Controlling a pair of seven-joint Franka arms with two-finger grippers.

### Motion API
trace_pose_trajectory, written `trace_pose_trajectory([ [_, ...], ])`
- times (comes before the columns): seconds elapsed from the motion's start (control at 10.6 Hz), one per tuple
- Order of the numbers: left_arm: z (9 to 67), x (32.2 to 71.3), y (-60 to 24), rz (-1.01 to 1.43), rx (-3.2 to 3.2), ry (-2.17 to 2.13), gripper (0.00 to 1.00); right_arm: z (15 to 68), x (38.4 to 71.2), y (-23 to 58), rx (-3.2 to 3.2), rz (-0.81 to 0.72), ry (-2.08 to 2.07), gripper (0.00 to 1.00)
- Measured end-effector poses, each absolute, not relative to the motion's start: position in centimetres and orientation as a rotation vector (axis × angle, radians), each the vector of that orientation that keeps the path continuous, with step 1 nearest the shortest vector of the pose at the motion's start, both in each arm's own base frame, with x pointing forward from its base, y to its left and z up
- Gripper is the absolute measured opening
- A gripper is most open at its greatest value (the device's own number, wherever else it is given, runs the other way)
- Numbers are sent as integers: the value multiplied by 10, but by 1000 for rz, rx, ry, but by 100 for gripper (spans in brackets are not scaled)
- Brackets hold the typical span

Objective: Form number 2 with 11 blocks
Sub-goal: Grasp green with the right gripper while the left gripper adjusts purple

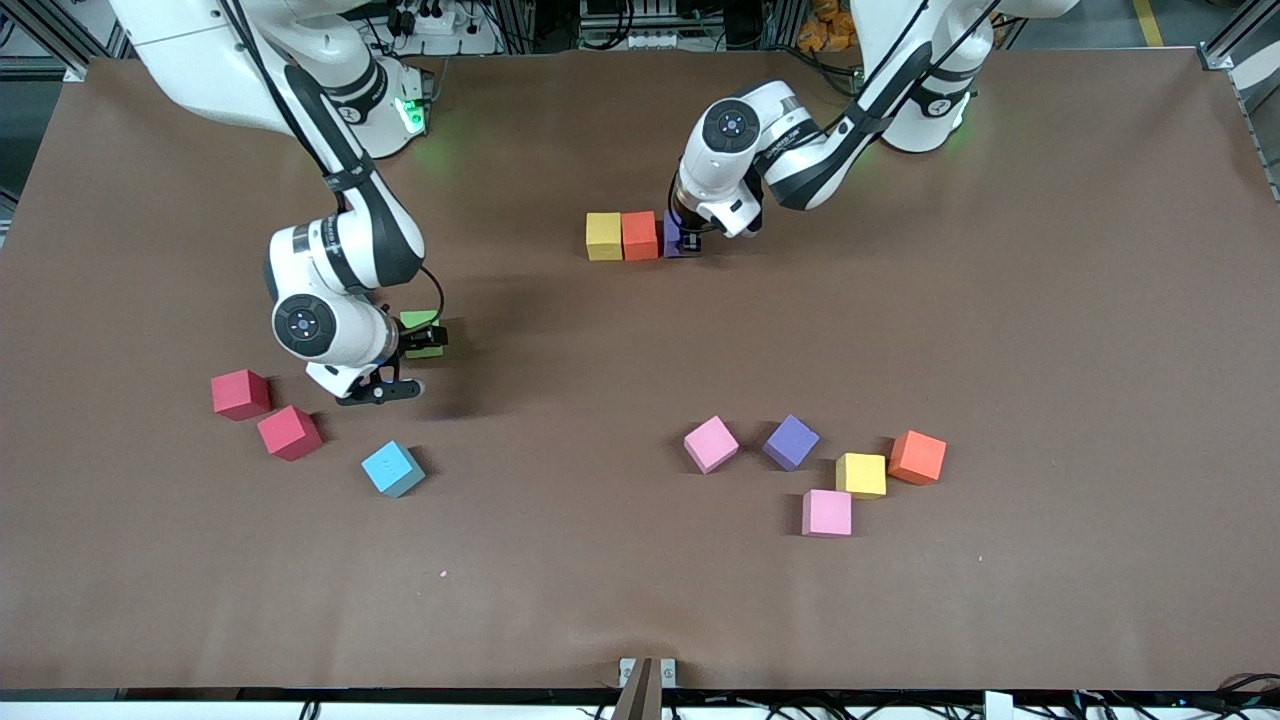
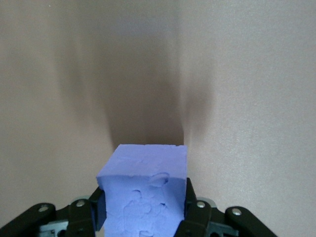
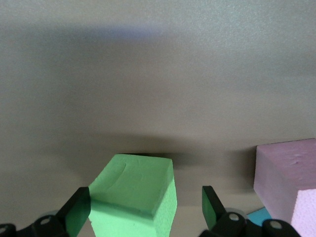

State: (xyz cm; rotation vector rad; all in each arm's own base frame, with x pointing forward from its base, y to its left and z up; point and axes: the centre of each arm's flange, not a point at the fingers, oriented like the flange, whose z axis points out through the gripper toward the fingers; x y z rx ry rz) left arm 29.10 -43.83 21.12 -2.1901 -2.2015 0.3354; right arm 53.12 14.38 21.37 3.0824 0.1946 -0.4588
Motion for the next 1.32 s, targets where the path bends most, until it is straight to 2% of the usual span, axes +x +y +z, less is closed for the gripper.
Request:
trace_pose_trajectory([
  [0.66, 211, 286, -445, 341, -2149, -2234, 59, 217, 531, 137, 3087, -455, 269, 100],
  [1.23, 203, 287, -450, 352, -2156, -2217, 59, 195, 513, 132, 3092, -434, 284, 99],
  [1.32, 202, 288, -452, 353, -2159, -2216, 60, 195, 513, 132, 3092, -432, 287, 86],
])
